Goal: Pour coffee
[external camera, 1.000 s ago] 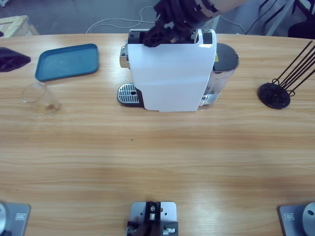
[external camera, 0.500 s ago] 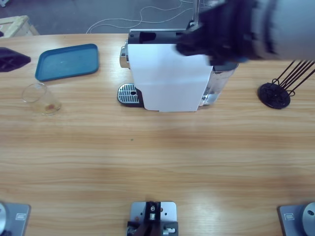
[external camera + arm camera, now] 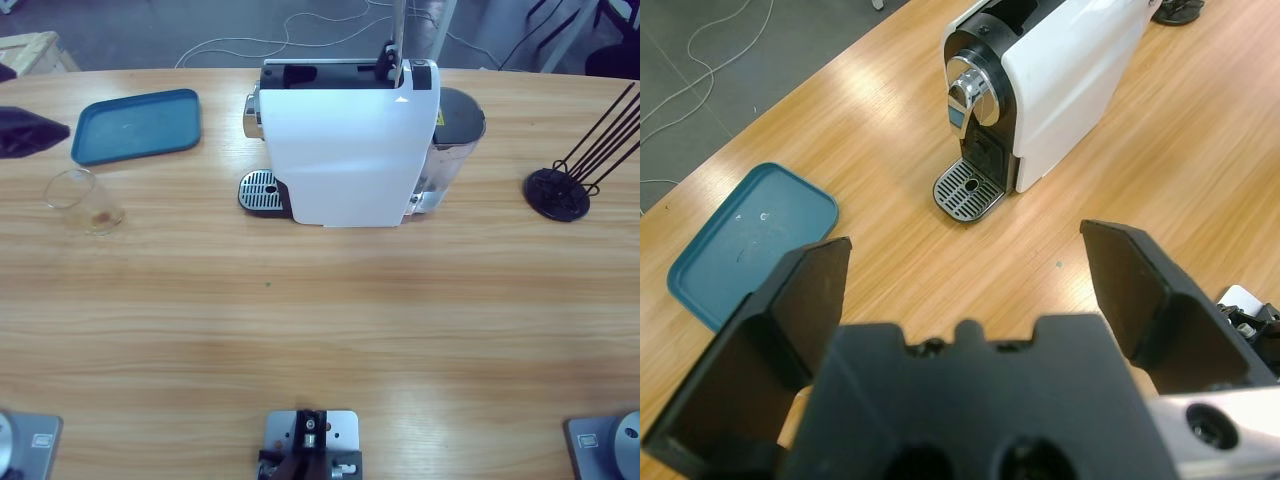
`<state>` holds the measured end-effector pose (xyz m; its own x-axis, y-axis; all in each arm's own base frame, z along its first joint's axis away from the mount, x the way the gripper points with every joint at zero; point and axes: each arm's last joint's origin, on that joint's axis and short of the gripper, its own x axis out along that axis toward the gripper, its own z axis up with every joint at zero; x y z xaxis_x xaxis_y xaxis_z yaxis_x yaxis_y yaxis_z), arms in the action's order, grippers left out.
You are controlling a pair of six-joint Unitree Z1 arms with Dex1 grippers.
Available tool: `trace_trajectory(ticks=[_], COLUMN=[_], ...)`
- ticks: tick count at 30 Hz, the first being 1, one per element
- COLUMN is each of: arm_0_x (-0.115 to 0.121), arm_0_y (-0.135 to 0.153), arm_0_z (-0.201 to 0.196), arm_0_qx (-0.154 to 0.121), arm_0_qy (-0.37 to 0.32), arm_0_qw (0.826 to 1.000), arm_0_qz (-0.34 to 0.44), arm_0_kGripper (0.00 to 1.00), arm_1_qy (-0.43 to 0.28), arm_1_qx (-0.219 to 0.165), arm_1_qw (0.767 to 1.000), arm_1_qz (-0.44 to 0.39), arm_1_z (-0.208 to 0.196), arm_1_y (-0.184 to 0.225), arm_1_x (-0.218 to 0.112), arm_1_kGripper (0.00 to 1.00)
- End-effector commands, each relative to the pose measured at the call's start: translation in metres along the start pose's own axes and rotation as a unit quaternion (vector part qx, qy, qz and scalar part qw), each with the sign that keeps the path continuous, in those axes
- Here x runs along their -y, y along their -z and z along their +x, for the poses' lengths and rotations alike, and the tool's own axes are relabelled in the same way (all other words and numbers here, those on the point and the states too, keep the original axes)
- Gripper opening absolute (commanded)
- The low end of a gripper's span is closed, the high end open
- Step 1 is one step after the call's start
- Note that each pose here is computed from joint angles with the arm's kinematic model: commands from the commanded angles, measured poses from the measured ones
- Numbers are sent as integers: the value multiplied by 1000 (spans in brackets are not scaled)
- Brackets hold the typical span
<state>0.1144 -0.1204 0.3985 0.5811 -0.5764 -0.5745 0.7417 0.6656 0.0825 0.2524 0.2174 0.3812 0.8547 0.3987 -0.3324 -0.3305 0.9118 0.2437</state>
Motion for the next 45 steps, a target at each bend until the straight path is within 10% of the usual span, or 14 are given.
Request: trace_trajectory(ticks=[1,26,45], arm_0_x=[3,5,5], arm_0_y=[10,21,22], arm_0_z=[6,-2,4], arm_0_qx=[-16,-23,-34], arm_0_qy=[10,14,15], arm_0_qw=[1000,1000,999], arm_0_qz=[5,8,8], arm_0_kGripper=[1000,1000,1000], arm_1_qy=[-50,-102,-16], arm_1_qx=[-24,-138,-265], arm_1_qw=[998,985,962], arm_1_qz=[23,-24,-58], arm_1_z=[36,98,130], arm_1_y=[25,134,187], arm_1_x=[-29,-93,-57], arm_1_kGripper=[0,0,0])
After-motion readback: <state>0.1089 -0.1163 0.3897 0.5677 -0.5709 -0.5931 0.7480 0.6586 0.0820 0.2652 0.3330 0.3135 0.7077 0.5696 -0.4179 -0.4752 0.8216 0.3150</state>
